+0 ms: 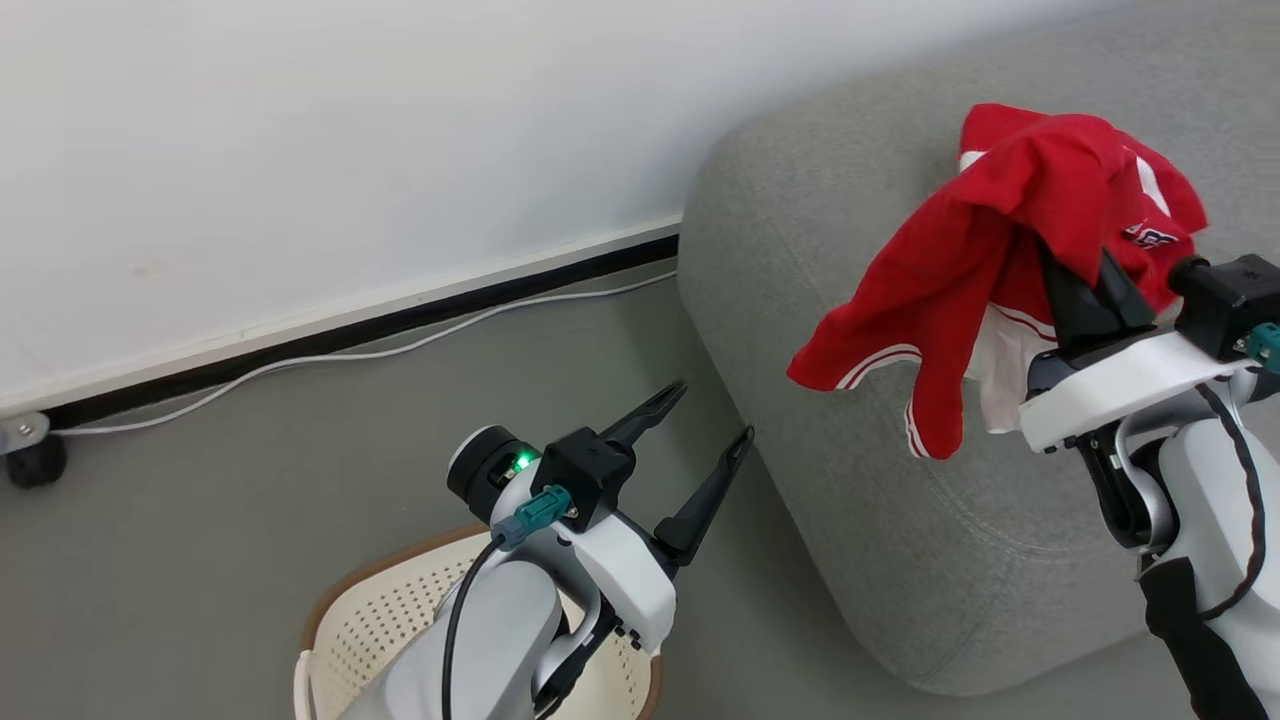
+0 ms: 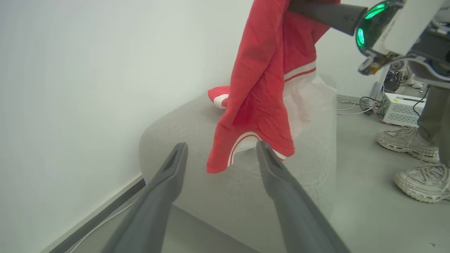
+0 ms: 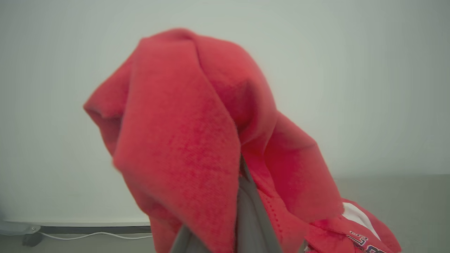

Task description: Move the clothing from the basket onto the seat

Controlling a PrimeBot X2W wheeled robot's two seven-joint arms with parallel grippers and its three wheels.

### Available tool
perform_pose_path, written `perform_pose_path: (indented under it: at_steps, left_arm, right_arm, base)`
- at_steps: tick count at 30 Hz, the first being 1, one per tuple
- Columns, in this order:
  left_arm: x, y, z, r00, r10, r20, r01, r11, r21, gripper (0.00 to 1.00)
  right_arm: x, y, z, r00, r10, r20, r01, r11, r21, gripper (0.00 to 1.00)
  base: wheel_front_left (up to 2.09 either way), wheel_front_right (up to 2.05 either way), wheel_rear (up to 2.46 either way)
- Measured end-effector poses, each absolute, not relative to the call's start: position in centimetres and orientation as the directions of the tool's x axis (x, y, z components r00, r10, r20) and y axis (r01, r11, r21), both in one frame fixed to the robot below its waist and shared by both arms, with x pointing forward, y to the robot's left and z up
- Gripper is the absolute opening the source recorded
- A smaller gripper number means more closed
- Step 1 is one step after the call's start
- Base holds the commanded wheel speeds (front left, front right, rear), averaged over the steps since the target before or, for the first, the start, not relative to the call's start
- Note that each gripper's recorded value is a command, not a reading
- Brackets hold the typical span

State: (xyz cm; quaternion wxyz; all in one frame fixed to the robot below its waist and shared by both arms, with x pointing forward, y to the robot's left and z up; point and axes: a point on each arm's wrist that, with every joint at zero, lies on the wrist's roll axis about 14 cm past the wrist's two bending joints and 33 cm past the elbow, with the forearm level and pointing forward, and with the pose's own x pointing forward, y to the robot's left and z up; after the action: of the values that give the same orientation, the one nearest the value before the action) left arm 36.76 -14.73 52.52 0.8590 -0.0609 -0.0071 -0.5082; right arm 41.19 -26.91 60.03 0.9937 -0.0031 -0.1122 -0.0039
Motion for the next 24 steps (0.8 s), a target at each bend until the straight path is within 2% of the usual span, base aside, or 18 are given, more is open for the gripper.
perform_pose_path:
  at_steps: [7, 14, 24]
  left_arm:
    - [34.5, -18.2, 52.9, 0.372, -0.924, 0.091, 0.926, 0.363, -0.104, 1.0]
    - [32.8, -20.5, 53.2, 0.296, -0.949, 0.105, 0.952, 0.284, -0.113, 1.0]
    - [32.8, -21.1, 52.1, 0.269, -0.957, 0.104, 0.958, 0.254, -0.136, 1.0]
  right_arm:
    - [37.4, -31.1, 60.2, 0.964, -0.13, 0.233, 0.133, 0.991, 0.003, 0.0]
    - [33.5, -35.0, 60.2, 0.937, -0.254, 0.239, 0.258, 0.966, 0.014, 0.0]
    - [32.4, -37.8, 60.2, 0.91, -0.338, 0.242, 0.35, 0.937, -0.006, 0.0]
  base:
    - [0.0, 0.0, 0.0]
    - [0.0, 0.0, 0.0]
    - [0.0, 0.0, 0.0]
